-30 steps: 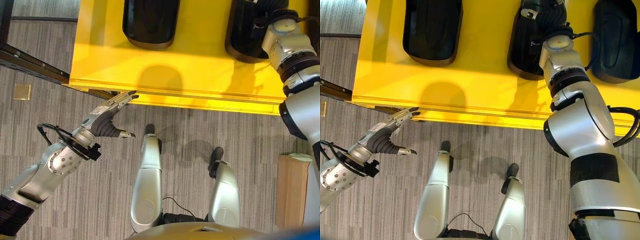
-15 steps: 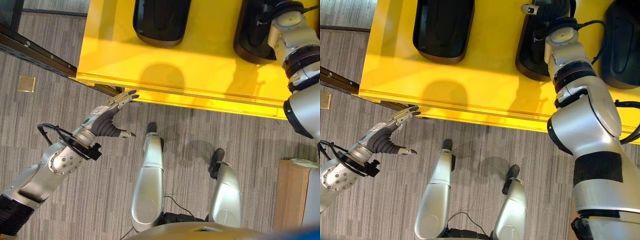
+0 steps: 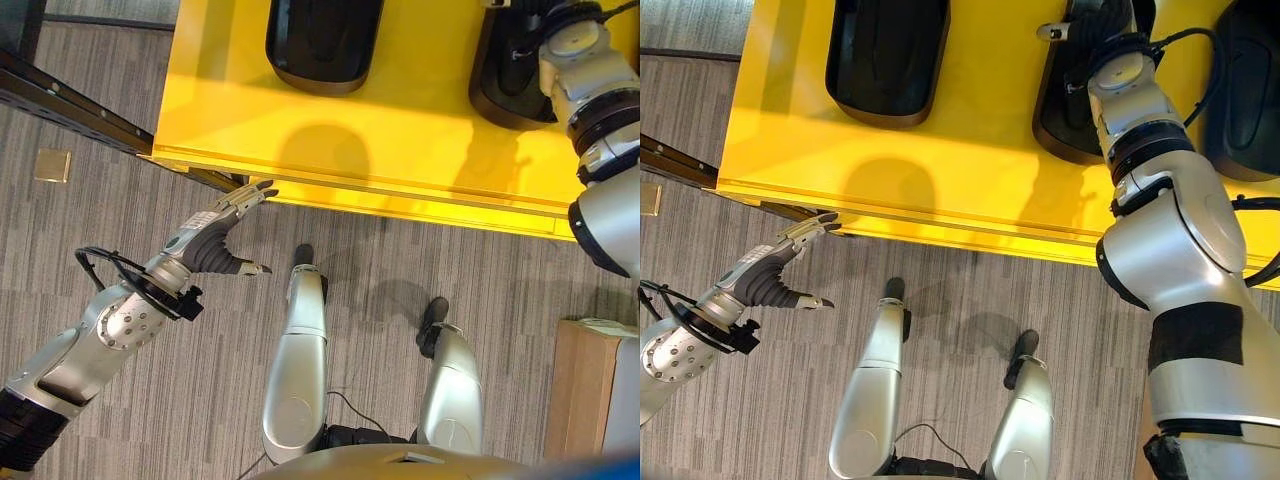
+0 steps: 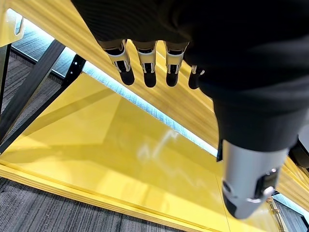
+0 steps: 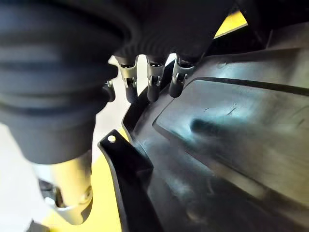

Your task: Move parts from the plastic box to the shelf.

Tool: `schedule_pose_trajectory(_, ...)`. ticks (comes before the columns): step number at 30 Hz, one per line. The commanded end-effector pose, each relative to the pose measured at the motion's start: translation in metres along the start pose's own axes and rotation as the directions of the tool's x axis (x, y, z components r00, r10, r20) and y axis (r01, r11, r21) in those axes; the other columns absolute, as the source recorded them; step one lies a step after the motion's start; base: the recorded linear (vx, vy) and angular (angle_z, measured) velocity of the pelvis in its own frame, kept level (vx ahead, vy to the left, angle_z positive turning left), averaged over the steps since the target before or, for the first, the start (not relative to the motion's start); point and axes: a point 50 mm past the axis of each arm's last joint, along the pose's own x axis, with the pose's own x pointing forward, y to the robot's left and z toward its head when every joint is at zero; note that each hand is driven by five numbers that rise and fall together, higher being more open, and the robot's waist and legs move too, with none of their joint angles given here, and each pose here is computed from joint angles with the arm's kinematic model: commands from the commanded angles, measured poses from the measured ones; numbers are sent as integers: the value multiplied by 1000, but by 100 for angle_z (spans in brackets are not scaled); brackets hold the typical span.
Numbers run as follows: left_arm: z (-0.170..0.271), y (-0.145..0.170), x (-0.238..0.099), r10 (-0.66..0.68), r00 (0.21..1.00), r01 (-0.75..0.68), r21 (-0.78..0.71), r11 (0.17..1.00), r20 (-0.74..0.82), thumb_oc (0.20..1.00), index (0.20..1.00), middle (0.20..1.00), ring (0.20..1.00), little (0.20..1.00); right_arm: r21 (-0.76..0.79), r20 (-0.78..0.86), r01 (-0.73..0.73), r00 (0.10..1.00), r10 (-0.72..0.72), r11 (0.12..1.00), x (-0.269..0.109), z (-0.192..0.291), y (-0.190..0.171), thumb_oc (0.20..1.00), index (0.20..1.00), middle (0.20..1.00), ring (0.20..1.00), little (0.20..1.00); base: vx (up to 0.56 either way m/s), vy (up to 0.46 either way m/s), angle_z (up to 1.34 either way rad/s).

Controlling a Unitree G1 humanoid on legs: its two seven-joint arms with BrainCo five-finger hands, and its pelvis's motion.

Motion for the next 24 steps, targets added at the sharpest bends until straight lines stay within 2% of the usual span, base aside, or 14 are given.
schedule_pose_trajectory(1,8,0,-2,47,998,-47,-2,999,52,1000,1000,1000,1000,1000,-34,67,61,996,-58,998,3,22,-27,1000,1000,1000,1000,1000,0,0,0)
schedule_pose_trajectory(24,0,3,-11,52,999,-52,26,998,4,1000,1000,1000,1000,1000,-287,89,-56,992,85,956,1,16,-11,1000,1000,1000,1000,1000,0,0,0)
